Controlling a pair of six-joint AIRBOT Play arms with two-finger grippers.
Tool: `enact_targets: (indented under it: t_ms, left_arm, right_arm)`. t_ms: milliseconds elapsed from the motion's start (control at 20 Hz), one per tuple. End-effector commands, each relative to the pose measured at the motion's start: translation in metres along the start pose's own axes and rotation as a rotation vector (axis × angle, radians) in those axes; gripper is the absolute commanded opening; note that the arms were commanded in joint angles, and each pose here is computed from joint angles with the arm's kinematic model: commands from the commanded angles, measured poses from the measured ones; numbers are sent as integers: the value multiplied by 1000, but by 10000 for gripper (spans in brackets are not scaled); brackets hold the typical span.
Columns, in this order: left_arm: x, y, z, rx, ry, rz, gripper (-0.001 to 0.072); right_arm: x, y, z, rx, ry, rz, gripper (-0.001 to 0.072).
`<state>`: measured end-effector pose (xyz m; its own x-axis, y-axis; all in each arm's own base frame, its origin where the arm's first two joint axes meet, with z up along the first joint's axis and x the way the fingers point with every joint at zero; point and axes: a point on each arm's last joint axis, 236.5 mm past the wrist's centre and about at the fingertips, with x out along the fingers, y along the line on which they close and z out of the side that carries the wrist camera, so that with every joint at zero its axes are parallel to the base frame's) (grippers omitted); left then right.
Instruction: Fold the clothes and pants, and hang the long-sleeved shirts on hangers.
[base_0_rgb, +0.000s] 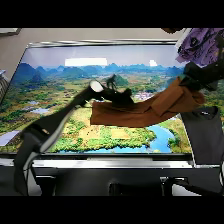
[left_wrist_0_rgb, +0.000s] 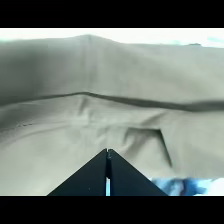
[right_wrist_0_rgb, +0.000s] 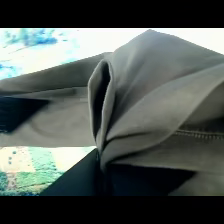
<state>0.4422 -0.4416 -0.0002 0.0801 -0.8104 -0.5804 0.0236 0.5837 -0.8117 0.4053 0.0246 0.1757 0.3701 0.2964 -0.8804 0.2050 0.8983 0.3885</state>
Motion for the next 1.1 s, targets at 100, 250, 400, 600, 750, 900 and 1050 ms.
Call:
enact_targets:
  t_ms: [100,250,400,600,750,900,1050]
  left_arm:
    - [-192,59,60,151,-184,399,11]
    - [-289,71,78,131,-327,495,12]
    - [-362,80,84,77,-439,519,13]
    - [-416,101,82,2,-505,546,13]
    - [-430,116,78,-39,-504,562,13]
    - [-436,121,79,-42,-511,573,13]
    - [-436,121,79,-42,-511,573,13]
  right_arm:
    - [38,63,-22,-24,27,-28,24]
    - [73,107,-48,-48,78,-28,24]
    - [108,147,-72,-42,98,-27,24]
    - [153,193,-103,-18,126,9,24]
    - [179,222,-122,11,144,55,24]
    - [196,240,-136,46,166,89,24]
    - [203,256,-139,79,168,142,24]
